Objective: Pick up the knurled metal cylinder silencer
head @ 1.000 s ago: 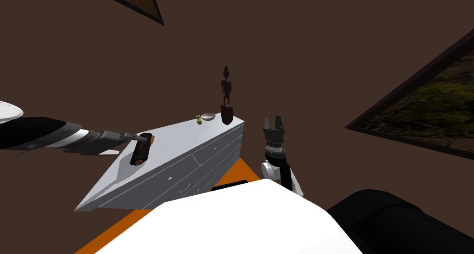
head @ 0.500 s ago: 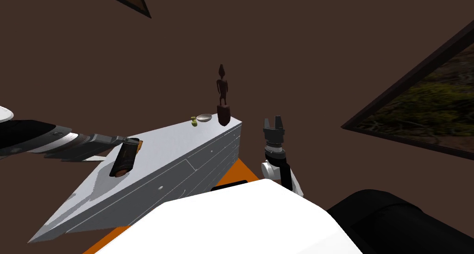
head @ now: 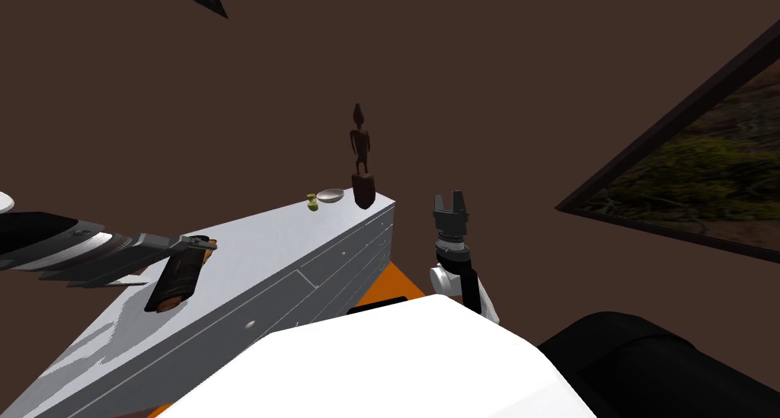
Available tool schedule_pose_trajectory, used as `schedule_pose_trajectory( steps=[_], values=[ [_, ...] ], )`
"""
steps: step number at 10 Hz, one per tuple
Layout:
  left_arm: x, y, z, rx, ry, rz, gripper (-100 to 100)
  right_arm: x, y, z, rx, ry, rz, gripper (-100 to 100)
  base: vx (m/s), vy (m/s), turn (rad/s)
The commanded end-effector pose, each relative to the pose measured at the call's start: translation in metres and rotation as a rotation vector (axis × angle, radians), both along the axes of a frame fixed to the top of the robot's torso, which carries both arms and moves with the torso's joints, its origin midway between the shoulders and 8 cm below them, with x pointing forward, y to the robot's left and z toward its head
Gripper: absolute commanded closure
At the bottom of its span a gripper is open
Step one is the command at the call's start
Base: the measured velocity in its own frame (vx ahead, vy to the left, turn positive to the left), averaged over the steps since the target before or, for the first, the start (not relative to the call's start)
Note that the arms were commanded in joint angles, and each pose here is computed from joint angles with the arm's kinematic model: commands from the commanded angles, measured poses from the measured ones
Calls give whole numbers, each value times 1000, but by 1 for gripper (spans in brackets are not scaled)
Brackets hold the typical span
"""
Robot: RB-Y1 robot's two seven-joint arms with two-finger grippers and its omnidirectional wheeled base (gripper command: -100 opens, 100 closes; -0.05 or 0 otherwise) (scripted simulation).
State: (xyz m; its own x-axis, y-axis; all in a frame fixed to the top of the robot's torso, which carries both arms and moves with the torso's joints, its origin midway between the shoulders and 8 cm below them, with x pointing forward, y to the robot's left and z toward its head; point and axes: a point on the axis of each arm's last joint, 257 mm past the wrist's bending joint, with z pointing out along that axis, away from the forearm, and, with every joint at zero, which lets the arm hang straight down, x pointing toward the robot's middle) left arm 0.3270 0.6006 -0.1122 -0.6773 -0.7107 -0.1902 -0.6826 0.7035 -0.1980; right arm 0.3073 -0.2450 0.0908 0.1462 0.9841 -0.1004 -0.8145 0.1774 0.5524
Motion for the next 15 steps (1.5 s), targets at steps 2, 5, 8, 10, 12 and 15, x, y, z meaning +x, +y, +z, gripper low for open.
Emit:
schedule_pose_trajectory(
  steps=[2,5,8,10,12,15],
  values=[
    [0,0,0,0,2,1,0,0,0,0,0,0,0,0,0,0,0],
    [-7,3,-18,-28,2,14,-100,0,0,0,0,0,0,0,39,-18,-21],
    [-5,6,-16,-14,-3,8,-100,0,0,0,0,0,0,0,2,-3,2],
    [-7,7,-16,-11,2,10,100,0,0,0,0,0,0,0,-1,1,1],
    [-6,7,-16,-12,1,7,100,0,0,0,0,0,0,0,0,0,0],
    [-12,14,-27,-3,6,9,100,0,0,0,0,0,0,0,9,-3,-9]
  ],
)
